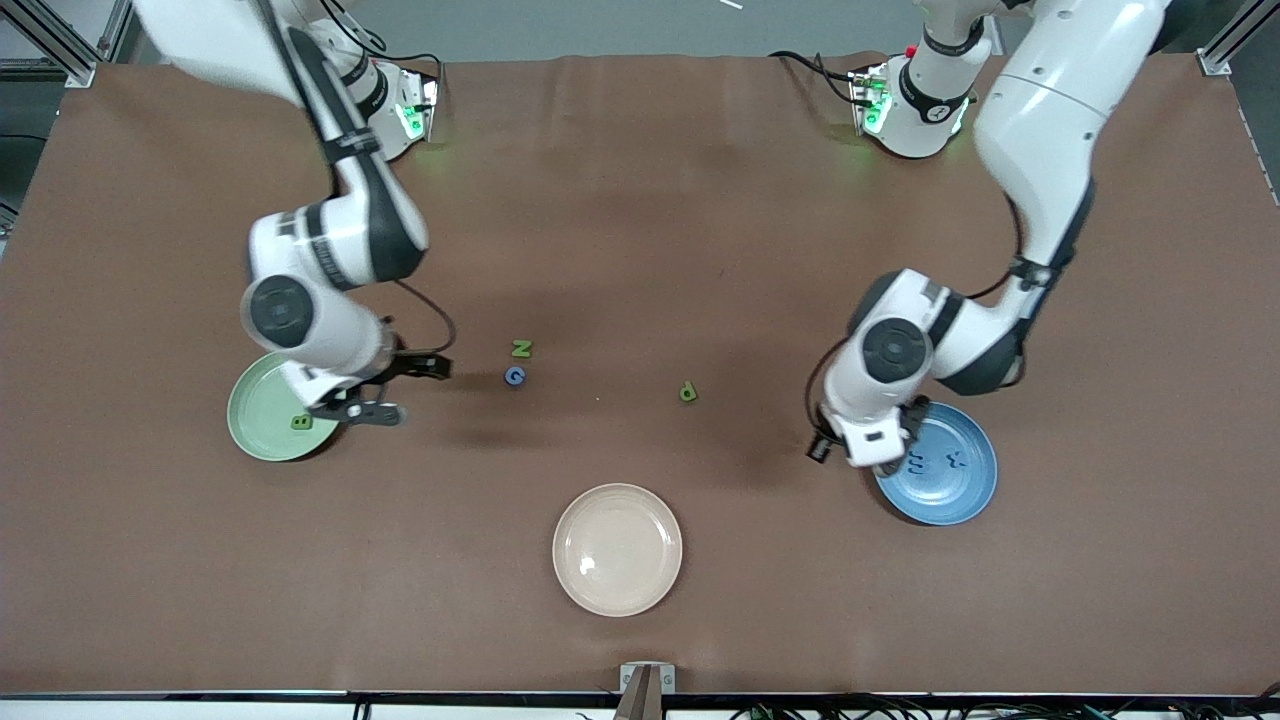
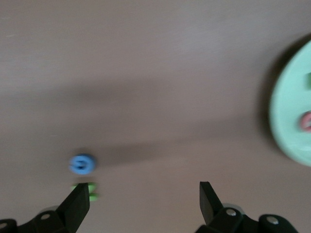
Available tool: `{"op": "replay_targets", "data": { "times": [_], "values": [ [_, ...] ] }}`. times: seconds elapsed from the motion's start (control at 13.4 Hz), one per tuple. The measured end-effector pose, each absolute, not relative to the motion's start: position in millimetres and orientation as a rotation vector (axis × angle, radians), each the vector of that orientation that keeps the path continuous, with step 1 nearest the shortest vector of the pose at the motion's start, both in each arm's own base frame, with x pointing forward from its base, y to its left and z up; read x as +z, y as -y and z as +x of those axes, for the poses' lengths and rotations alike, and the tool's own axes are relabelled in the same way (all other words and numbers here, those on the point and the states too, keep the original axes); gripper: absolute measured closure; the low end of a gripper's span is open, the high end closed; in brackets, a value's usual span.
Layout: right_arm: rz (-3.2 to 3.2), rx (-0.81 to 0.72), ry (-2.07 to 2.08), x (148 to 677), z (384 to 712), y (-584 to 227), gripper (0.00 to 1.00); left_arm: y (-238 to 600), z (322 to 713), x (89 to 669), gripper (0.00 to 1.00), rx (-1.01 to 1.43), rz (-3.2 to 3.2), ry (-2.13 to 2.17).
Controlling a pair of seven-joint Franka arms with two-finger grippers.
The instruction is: Sort upper and lower case letters into plates
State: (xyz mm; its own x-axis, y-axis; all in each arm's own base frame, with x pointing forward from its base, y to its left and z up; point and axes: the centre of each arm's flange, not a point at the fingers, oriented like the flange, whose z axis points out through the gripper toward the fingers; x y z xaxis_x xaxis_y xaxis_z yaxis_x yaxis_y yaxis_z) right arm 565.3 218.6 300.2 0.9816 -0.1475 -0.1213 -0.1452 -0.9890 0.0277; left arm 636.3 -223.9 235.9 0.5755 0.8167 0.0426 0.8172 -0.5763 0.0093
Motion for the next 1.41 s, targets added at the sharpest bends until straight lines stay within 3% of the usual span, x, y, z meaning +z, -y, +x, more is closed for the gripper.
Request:
{"op": "replay_targets", "data": {
  "times": [0.37,0.67,0.82,0.89,1.04,1.12,1.19,1.34,1.41],
  "values": [
    [3.092,-0.091,0.351,236,547,-277,0.00,103,664,232,0.74,-0.046,-2.847,1.255],
    [3.073,-0.081,0.368,195,534,-299,0.00,60,664,221,0.70,-0.008,-2.860,1.198],
    [3.068,-0.083,0.358,186,528,-309,0.02,62,663,220,0.53,0.006,-2.858,1.190],
    [3.066,-0.087,0.354,184,527,-310,0.09,65,661,220,0.44,0.018,-2.857,1.181],
    [3.064,-0.088,0.356,182,527,-309,0.33,84,660,225,0.25,0.032,-2.883,1.148],
    [3.065,-0.084,0.356,181,527,-309,0.40,102,658,229,0.15,0.037,-2.911,1.119],
    [3.067,-0.078,0.356,180,527,-309,0.41,123,654,234,0.04,0.045,-2.940,1.087],
    [3.074,-0.063,0.357,178,528,-310,0.54,175,643,241,0.00,0.058,-2.966,1.074],
    [3.075,-0.060,0.356,179,528,-310,0.56,202,635,242,0.02,0.060,-2.965,1.086]
  ]
}}
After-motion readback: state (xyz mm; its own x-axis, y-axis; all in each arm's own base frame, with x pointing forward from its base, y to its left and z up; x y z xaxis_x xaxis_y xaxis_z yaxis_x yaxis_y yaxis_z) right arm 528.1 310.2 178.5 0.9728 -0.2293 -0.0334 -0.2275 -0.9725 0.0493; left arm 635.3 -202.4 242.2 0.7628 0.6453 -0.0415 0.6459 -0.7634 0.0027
